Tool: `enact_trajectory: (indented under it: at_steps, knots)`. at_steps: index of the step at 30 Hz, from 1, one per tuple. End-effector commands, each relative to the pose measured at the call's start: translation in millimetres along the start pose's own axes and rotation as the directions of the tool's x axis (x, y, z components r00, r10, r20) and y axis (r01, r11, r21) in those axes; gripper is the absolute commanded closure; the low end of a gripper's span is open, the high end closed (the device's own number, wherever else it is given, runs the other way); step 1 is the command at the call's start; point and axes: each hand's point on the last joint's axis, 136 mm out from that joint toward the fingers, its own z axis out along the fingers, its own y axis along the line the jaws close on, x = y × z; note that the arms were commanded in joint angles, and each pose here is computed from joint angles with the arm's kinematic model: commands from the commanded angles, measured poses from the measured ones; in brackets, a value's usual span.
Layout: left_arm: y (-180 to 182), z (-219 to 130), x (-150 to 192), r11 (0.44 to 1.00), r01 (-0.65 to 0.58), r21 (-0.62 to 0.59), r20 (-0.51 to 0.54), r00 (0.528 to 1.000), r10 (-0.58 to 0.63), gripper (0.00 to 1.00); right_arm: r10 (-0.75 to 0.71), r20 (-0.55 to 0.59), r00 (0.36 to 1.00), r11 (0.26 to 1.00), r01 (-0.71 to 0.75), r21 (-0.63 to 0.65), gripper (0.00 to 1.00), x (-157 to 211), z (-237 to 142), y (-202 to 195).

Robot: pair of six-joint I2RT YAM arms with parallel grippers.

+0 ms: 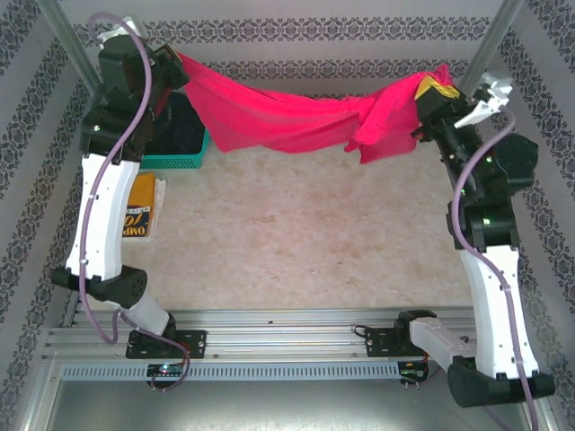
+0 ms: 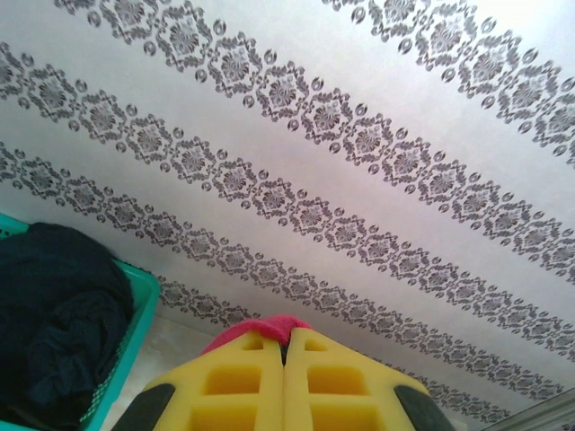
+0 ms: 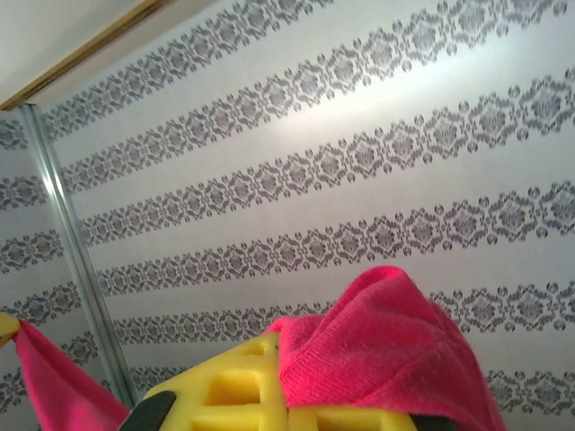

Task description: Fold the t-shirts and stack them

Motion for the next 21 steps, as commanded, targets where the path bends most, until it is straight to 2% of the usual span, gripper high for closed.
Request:
enact_trajectory:
  at_steps: [1, 4, 9, 15, 21]
  knots:
    - [7, -9, -14, 1.000, -0.022, -0.012, 0.066, 0.998, 0.023, 1.00, -0.050, -0.004, 0.999, 0.999, 0.051, 0.002, 1.00, -4, -10, 6]
    - [7, -16, -17, 1.000, -0.019, -0.005, 0.078, 0.997, 0.019, 1.00, -0.059, -0.002, 0.998, 0.998, 0.059, 0.002, 1.00, -7, -13, 8]
    - [13, -2, -11, 0.999, -0.030, -0.037, 0.075, 0.997, 0.033, 1.00, -0.060, -0.028, 0.998, 0.998, 0.060, 0.016, 1.00, 2, 1, -1]
    - [36, 46, 1, 0.995, 0.006, -0.098, 0.075, 0.997, 0.001, 1.00, -0.043, -0.084, 0.996, 0.999, 0.046, 0.028, 1.00, 28, 39, -23]
    - [47, 100, 14, 0.994, 0.055, -0.095, 0.035, 0.998, -0.052, 1.00, 0.029, -0.094, 0.995, 0.999, -0.030, -0.010, 1.00, 46, 89, -40]
